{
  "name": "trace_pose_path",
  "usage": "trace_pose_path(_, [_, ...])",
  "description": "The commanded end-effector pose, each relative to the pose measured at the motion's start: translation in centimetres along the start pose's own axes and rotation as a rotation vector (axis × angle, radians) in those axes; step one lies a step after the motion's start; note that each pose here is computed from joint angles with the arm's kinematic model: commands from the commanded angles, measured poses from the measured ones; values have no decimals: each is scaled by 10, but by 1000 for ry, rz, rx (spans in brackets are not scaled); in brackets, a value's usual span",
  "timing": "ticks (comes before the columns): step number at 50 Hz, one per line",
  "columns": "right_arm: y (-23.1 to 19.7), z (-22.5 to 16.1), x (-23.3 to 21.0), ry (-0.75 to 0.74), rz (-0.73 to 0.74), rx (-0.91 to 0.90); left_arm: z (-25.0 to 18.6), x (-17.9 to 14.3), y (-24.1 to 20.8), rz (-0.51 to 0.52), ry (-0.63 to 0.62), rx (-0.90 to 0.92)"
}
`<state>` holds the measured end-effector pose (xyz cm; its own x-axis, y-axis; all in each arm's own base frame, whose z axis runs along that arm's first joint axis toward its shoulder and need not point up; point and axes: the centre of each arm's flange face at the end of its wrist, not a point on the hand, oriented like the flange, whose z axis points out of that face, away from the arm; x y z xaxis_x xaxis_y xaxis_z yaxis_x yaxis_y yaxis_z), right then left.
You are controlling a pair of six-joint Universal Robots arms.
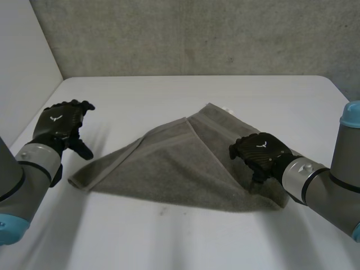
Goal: Fold the towel.
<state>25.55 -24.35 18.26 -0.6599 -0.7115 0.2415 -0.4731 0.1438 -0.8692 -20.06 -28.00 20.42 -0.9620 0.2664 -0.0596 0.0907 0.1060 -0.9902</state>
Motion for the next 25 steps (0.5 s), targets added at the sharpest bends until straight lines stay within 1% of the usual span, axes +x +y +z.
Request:
trace_pose_path(1, [10, -1, 14, 35, 32, -35, 5, 22, 1, 9, 67, 0])
trace_pose_path(3, [12, -5, 21, 60, 44, -44, 8, 32, 7, 13, 97, -19])
trace_pose_path(4, [12, -5, 21, 60, 44, -44, 8, 32, 7, 13, 97, -19])
trace_pose_path(6, [16, -9, 28, 80, 61, -61, 10, 44, 13, 38, 132, -39])
trace_pose_path(9, [20, -12, 31, 91, 74, -75, 11, 51, 16, 59, 152, -50])
trace_pose_path(11, [23, -20, 39, 118, 95, -93, 13, 64, 22, 114, 192, -56])
trace_pose_path(12, [23, -20, 39, 118, 95, -93, 13, 65, 22, 115, 192, -56])
trace_pose_path(14, [27, -26, 44, 134, 114, -105, 13, 81, 26, 168, 236, -51])
trace_pose_path(15, [27, -26, 44, 134, 114, -105, 13, 81, 26, 168, 236, -51])
trace_pose_path(17, [32, -31, 46, 140, 130, -118, 14, 96, 30, 206, 283, -47])
trace_pose_path(18, [32, -31, 46, 140, 130, -118, 14, 96, 30, 206, 283, -47])
trace_pose_path(20, [35, -34, 45, 142, 138, -124, 15, 111, 32, 232, 340, -45])
trace_pose_path(23, [40, -37, 42, 131, 150, -134, 16, 117, 34, 239, 367, -56])
trace_pose_path(25, [45, -39, 35, 95, 163, -142, 20, 129, 35, 242, 411, -76])
